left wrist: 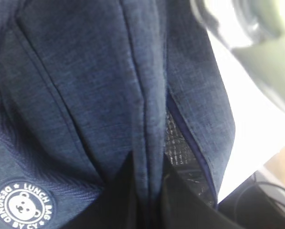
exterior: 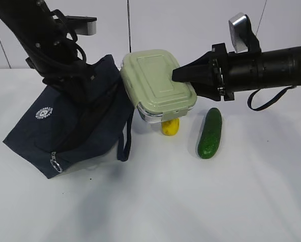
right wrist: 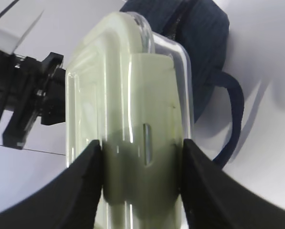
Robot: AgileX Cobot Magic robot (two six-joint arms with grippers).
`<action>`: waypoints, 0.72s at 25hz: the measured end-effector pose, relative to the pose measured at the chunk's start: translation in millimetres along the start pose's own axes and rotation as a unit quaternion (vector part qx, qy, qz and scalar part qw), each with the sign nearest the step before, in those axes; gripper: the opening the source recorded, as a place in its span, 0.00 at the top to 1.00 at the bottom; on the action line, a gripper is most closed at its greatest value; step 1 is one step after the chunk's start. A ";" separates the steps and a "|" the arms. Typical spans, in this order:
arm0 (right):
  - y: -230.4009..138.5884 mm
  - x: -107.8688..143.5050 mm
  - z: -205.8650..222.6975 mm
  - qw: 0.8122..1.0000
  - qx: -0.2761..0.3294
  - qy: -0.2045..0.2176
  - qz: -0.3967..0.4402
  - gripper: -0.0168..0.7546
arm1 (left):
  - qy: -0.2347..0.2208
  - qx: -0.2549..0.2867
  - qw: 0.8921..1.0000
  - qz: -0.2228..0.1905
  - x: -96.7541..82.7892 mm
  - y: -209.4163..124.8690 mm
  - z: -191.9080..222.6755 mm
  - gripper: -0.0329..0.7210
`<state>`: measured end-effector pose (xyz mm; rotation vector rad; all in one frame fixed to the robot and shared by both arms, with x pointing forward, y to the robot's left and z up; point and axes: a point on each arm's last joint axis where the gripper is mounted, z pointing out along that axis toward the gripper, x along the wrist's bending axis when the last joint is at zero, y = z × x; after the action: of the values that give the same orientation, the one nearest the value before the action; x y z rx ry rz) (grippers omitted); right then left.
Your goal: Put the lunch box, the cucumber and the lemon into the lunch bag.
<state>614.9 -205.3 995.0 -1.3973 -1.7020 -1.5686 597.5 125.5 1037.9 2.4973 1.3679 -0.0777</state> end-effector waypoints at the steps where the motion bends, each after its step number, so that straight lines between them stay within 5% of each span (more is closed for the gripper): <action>1: -0.5 -1.6 0.6 1.000 0.001 0.000 0.002 0.50 | -0.004 -0.001 1.000 -0.001 -0.8 0.2 0.0 0.94; 18: -12.3 -30.6 16.4 0.999 0.022 -0.005 0.033 0.51 | -0.059 -0.043 0.997 -0.025 -11.1 8.1 -0.7 0.94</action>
<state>621.4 -199.9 959.2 -1.4278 -1.6683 -1.4825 598.1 112.5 1042.4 2.3483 1.3565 -0.1714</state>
